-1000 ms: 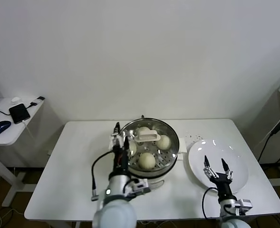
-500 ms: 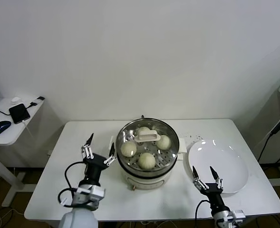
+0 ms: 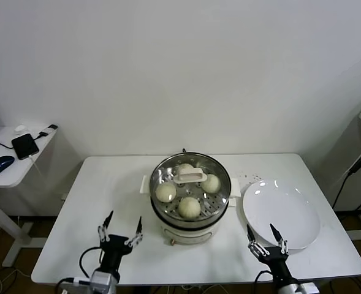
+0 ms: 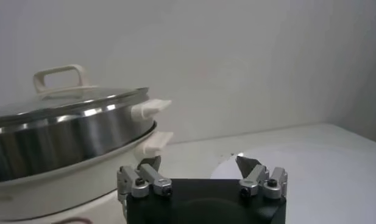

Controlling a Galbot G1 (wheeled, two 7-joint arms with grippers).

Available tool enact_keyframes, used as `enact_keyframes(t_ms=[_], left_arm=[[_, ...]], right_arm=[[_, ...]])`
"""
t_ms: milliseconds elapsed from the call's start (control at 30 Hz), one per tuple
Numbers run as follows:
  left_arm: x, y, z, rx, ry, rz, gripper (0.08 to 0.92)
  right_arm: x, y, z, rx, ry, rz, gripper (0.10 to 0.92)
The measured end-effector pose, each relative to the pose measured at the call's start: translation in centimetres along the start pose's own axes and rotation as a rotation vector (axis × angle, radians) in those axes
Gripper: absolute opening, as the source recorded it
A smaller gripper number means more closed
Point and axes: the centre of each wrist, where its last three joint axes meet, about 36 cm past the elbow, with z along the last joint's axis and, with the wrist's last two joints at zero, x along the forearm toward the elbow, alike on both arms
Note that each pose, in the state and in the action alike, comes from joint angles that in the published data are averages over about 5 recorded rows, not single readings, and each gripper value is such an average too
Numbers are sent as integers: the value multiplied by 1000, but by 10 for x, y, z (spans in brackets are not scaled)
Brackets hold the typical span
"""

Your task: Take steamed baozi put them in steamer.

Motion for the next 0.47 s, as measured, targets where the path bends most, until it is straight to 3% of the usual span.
enact_keyframes(t_ms=[267,467], left_arm=[[18,1,6,73,105,43,823],[25,0,3,108,133,61,823]], right_arm=[[16,3,-10,26,39,-17,823],[23,8,-12,30,57,-22,823]])
